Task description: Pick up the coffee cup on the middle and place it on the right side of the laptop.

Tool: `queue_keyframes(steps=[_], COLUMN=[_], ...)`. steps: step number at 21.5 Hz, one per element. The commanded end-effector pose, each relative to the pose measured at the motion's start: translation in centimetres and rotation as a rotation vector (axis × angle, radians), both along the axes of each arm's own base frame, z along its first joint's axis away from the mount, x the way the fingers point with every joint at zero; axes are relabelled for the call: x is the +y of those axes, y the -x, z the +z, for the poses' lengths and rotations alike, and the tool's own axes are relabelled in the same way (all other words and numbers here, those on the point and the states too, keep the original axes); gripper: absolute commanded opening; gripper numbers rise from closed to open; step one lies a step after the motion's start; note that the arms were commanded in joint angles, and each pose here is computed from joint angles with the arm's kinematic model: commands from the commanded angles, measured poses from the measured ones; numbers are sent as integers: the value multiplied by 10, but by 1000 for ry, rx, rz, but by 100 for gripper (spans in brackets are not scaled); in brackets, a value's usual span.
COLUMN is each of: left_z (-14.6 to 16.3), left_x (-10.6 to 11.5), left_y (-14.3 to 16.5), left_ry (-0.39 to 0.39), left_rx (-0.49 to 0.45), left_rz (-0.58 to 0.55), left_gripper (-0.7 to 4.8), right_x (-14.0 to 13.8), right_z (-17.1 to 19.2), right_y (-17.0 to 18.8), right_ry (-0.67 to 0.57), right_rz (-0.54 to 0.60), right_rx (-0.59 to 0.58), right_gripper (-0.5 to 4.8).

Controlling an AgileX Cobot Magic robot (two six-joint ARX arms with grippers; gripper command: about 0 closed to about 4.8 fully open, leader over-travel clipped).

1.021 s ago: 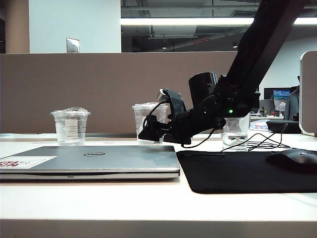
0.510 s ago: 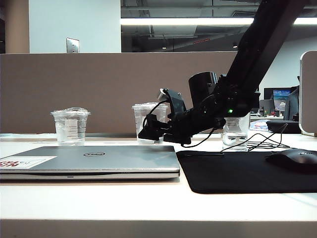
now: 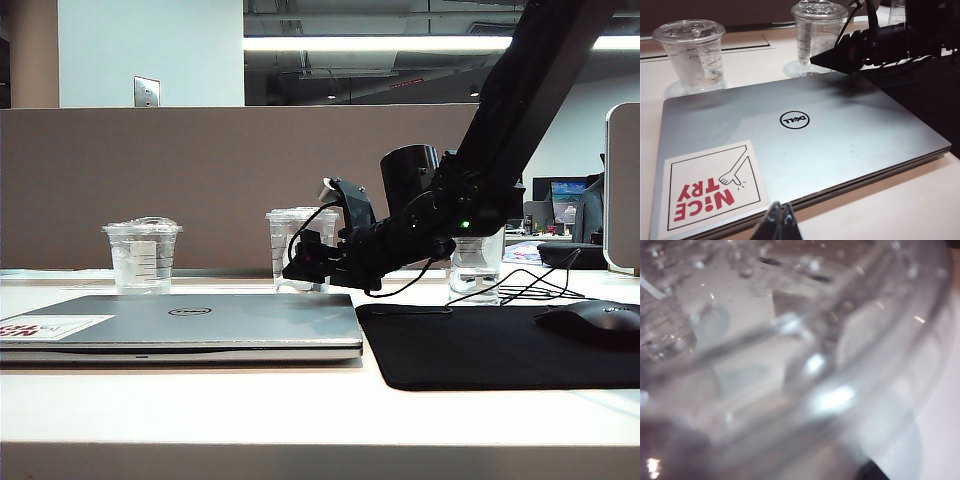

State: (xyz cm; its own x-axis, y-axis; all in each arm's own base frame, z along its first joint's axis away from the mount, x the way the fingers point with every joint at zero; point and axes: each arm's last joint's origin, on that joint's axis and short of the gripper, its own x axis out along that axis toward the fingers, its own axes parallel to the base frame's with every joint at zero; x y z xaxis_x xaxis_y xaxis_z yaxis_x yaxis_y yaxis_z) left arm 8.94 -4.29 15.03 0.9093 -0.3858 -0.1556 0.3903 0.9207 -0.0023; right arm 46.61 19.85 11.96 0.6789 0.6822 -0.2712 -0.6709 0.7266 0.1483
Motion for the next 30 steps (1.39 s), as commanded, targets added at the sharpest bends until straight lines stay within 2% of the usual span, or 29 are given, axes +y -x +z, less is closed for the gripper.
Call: queue_keyframes(steps=[1, 9, 14, 21, 26, 30], left_z=[2, 2, 2, 2, 2, 2], left_x=[0, 0, 0, 0, 0, 0], left_y=[0, 0, 0, 0, 0, 0], left_ry=[1, 1, 1, 1, 1, 1], left_rx=[-10, -11, -11, -11, -11, -11], left_rz=[0, 0, 0, 0, 0, 0], left_gripper=[-5, -5, -5, -5, -5, -5], right_x=[1, 0, -2, -7, -17, -28], right_z=[15, 37, 52, 66, 58, 49], right_y=[-2, 1, 5, 17, 41, 66], right_ry=[-74, -92, -76, -82, -80, -80], right_rz=[13, 23, 41, 45, 39, -23], right_rx=[-32, -63, -23, -85, -78, -101], right_gripper=[354, 355, 355, 354, 354, 354])
